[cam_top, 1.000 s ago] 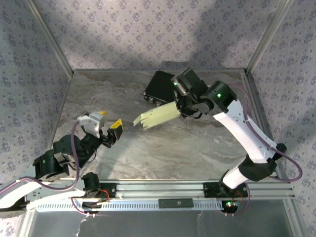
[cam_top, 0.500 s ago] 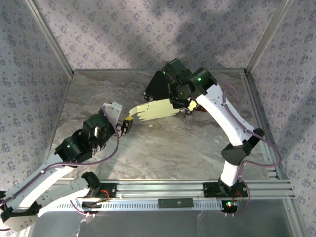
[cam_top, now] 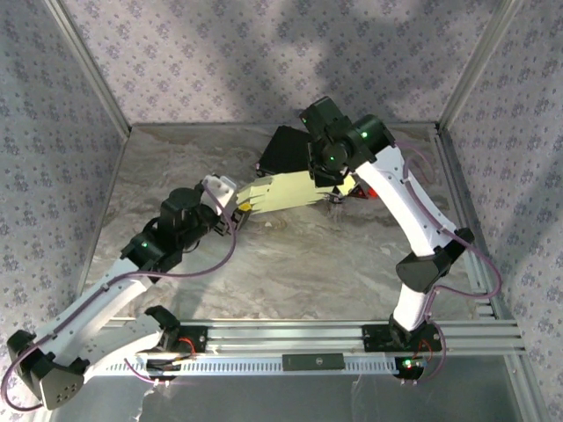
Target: Fold the paper box
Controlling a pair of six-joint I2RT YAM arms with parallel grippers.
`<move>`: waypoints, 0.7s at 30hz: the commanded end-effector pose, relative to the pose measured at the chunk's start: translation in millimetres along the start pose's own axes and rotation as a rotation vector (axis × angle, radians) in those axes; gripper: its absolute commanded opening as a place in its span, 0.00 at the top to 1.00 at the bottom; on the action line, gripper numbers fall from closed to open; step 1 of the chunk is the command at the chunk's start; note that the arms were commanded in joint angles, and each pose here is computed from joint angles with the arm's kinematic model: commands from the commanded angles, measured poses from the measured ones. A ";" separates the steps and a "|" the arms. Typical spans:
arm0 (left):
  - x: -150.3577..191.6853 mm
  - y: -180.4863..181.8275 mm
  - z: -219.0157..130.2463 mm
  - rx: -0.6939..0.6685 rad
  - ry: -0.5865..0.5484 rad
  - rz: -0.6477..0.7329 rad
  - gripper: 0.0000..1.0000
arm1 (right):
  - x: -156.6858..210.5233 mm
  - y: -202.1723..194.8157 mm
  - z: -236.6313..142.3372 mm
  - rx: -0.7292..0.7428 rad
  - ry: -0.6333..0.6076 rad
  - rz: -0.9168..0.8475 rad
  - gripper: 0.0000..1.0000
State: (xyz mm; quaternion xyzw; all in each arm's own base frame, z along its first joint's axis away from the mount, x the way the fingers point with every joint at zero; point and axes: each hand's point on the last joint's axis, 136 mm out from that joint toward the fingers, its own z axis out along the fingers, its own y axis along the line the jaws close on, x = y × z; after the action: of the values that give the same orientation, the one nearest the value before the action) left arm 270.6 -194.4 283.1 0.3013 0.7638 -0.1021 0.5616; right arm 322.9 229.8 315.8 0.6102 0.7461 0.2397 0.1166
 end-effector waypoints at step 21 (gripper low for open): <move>-46.3 -17.2 32.4 0.114 -0.036 0.026 1.00 | -5.9 18.2 -2.5 -0.110 0.041 -0.088 0.94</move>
State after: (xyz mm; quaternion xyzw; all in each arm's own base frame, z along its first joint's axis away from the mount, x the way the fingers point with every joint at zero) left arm 297.6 -235.0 288.1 0.3457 0.7496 -0.1185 0.5518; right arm 335.9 231.4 312.6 0.5893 0.7552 0.2597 0.1220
